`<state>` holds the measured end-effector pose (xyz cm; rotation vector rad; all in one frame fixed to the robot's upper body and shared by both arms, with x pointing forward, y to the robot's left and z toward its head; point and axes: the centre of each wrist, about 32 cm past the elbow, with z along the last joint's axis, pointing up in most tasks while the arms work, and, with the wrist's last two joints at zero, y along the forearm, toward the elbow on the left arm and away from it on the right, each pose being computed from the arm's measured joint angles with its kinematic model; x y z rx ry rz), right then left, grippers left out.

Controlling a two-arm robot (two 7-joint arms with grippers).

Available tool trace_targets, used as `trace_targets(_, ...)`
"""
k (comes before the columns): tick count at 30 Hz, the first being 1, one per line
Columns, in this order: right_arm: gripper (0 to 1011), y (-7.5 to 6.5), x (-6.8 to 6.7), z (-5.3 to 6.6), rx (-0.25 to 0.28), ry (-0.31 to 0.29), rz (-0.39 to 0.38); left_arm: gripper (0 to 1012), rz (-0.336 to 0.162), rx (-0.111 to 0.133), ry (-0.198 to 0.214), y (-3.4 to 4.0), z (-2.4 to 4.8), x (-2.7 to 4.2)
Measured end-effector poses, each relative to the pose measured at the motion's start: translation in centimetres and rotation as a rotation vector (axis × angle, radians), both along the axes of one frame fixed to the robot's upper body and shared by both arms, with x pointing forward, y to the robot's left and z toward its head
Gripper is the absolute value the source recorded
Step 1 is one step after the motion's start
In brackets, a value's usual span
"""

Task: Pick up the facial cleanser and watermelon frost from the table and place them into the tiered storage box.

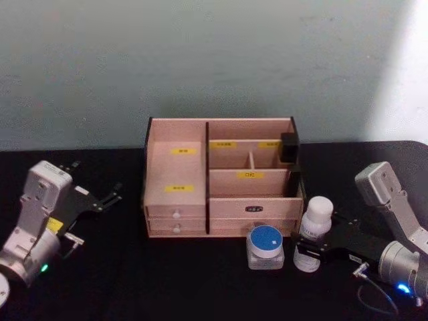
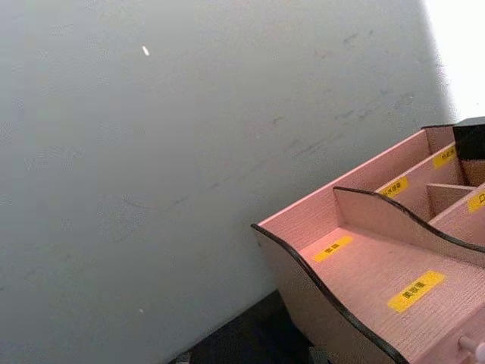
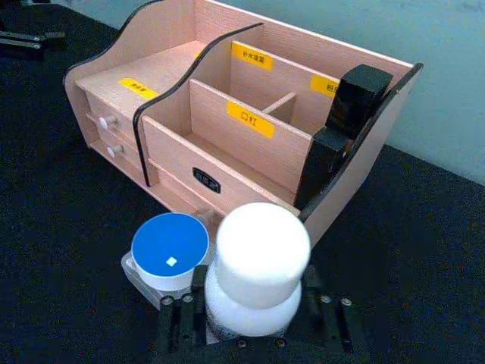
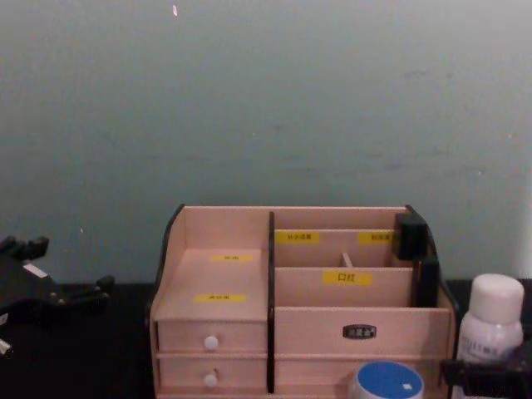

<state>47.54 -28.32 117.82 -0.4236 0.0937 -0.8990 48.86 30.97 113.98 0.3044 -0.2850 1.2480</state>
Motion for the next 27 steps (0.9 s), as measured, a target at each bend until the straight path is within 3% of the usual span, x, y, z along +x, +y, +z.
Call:
trace_targets(7, 596, 0.0, 0.0, 0.0, 0.001, 0.0, -0.001, 1001, 0.0, 0.0, 0.0, 0.0, 0.0, 0.0)
trace_targets(19, 596, -0.3, -0.2, 0.1, 0.01, 0.002, 0.0, 1001, 0.0, 0.0, 0.0, 0.0, 0.0, 0.0)
trace_targets(27, 596, -0.8, -1.1, 1.2, 0.046, -0.007, 0.015, 1001, 0.0, 0.0, 0.0, 0.0, 0.0, 0.0)
